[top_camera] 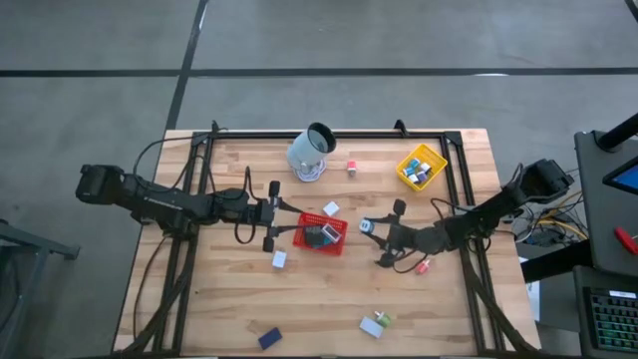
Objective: Pick & Place Office items
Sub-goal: Put the blue charger adapter into the yellow basket
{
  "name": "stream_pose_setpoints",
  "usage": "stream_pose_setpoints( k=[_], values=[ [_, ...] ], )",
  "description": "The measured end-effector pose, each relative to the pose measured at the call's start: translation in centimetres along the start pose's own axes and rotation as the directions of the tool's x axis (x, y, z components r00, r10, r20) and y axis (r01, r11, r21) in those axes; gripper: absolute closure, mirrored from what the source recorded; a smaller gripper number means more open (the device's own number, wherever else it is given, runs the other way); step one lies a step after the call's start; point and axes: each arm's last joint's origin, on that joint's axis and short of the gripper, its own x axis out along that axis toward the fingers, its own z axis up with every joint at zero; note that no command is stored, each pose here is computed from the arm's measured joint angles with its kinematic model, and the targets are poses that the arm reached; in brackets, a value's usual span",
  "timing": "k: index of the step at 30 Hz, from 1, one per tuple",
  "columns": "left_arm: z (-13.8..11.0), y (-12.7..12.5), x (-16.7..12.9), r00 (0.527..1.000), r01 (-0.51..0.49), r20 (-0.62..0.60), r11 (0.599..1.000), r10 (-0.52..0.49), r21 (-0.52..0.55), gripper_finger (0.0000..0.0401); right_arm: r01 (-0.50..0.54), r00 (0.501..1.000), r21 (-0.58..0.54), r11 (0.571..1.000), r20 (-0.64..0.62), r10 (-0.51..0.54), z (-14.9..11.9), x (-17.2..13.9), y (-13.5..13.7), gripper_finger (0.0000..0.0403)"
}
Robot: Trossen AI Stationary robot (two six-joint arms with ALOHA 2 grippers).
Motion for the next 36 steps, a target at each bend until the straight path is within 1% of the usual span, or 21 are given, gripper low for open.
stream_pose_setpoints(
  k=[5, 11, 16, 19, 25, 32, 36],
  values=[
    [0.0, 0.0, 0.0, 1.000, -0.001, 0.000, 1.000, 0.001, -0.003, 0.0215, -0.094, 0.994, -0.011, 0.995, 0.054, 0.095, -0.6, -0.5, -0.1, 0.0260],
    [0.0, 0.0, 0.0, 1.000, -0.002, 0.000, 1.000, 0.002, -0.003, 0.0215, -0.201, 0.972, -0.003, 0.980, 0.119, 0.200, -0.8, -0.7, -0.2, 0.0260],
    [0.0, 0.0, 0.0, 1.000, -0.004, 0.000, 1.000, 0.004, -0.007, 0.0215, -0.329, 0.931, -0.003, 0.944, 0.170, 0.324, -0.7, -0.4, -0.7, 0.0260],
    [0.0, 0.0, 0.0, 1.000, -0.004, 0.000, 1.000, 0.004, -0.007, 0.0215, -0.380, 0.909, 0.001, 0.925, 0.188, 0.373, -0.4, 0.1, -1.1, 0.0260],
    [0.0, 0.0, 0.0, 1.000, -0.003, 0.000, 1.000, 0.003, -0.007, 0.0215, -0.416, 0.890, 0.001, 0.909, 0.205, 0.407, -0.3, 1.1, -2.3, 0.0260],
    [0.0, 0.0, 0.0, 1.000, -0.003, 0.000, 1.000, 0.003, -0.007, 0.0215, -0.407, 0.894, 0.013, 0.913, 0.210, 0.396, -0.5, 2.0, -3.9, 0.0260],
    [0.0, 0.0, 0.0, 1.000, -0.003, 0.000, 1.000, 0.003, -0.007, 0.0215, -0.383, 0.904, 0.016, 0.924, 0.210, 0.371, -0.5, 2.4, -4.6, 0.0260]
  ],
)
